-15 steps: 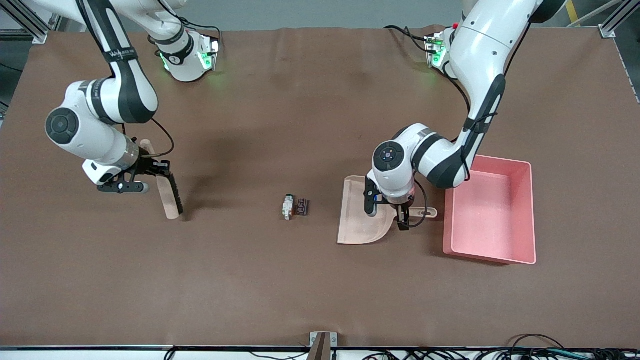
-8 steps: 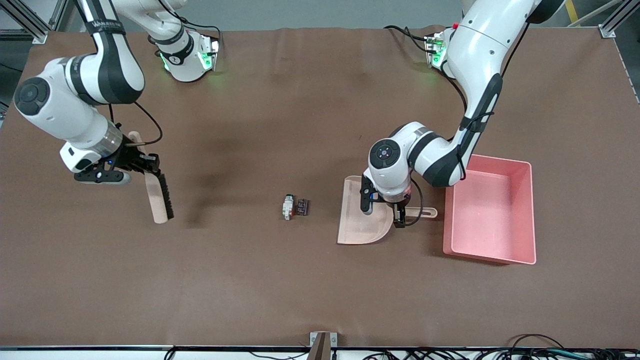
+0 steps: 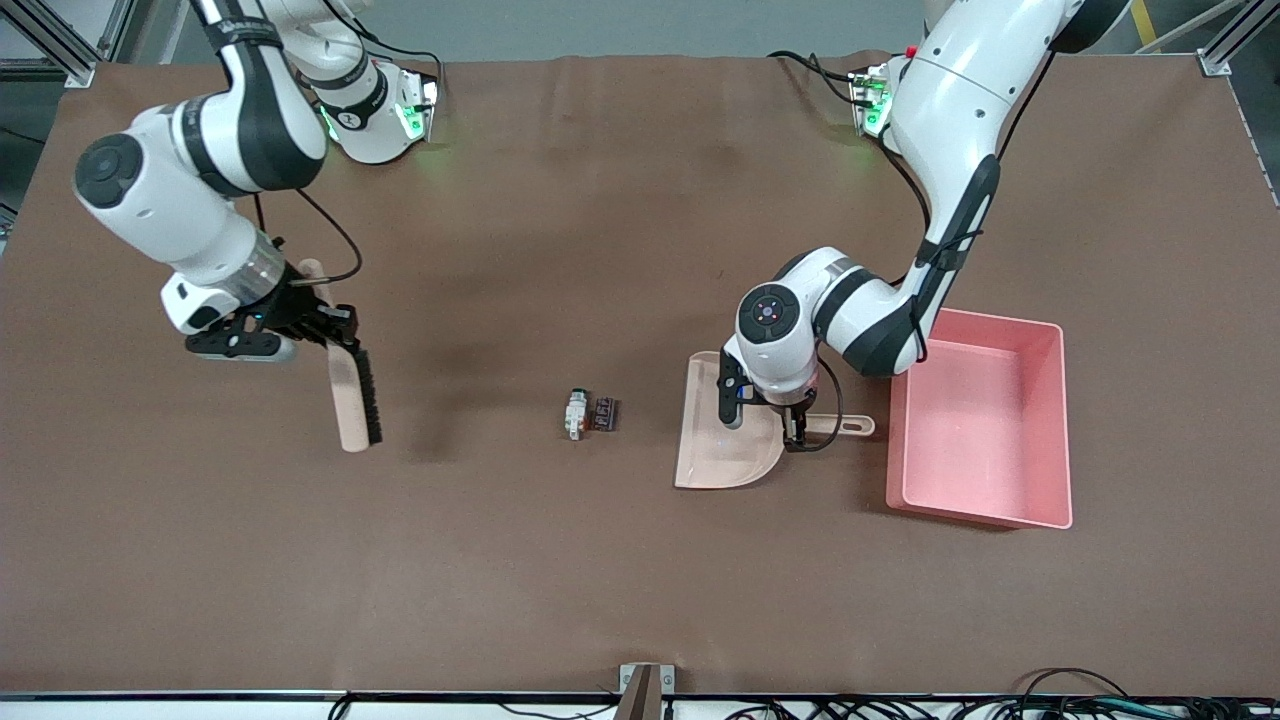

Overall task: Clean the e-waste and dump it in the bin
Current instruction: 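Lift the brush with the right gripper and carry it toward the parts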

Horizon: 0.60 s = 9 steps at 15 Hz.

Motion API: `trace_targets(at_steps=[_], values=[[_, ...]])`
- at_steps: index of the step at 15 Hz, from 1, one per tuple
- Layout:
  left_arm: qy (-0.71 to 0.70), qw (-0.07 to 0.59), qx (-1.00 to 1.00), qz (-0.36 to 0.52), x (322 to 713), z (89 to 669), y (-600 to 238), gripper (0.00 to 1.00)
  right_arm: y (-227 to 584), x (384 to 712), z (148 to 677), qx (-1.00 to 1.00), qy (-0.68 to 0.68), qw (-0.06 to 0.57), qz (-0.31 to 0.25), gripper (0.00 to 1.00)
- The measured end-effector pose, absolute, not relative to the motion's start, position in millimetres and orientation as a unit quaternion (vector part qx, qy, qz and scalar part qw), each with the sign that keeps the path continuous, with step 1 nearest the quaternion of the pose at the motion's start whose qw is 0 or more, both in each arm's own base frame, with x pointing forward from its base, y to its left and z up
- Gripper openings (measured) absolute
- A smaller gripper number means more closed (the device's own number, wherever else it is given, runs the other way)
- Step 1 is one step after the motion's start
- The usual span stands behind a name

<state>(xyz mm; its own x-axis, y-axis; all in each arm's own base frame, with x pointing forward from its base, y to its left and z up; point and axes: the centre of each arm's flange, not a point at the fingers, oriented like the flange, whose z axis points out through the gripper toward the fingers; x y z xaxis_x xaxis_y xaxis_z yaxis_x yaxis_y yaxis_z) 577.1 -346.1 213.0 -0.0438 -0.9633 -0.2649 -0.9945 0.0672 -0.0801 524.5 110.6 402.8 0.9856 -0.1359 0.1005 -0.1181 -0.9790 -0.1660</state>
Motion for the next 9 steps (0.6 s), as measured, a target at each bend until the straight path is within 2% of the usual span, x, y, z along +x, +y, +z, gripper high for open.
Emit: trace_targets(at_steps=[4, 9], values=[[0.722, 0.104, -0.681, 0.062, 579, 214, -345, 0.77, 163, 521, 399, -0.987, 0.090, 0.096, -0.088, 0.28], [0.731, 0.100, -0.672, 0.063, 585, 215, -337, 0.76, 241, 511, 354, -0.980, 0.118, 0.117, -0.107, 0.28]])
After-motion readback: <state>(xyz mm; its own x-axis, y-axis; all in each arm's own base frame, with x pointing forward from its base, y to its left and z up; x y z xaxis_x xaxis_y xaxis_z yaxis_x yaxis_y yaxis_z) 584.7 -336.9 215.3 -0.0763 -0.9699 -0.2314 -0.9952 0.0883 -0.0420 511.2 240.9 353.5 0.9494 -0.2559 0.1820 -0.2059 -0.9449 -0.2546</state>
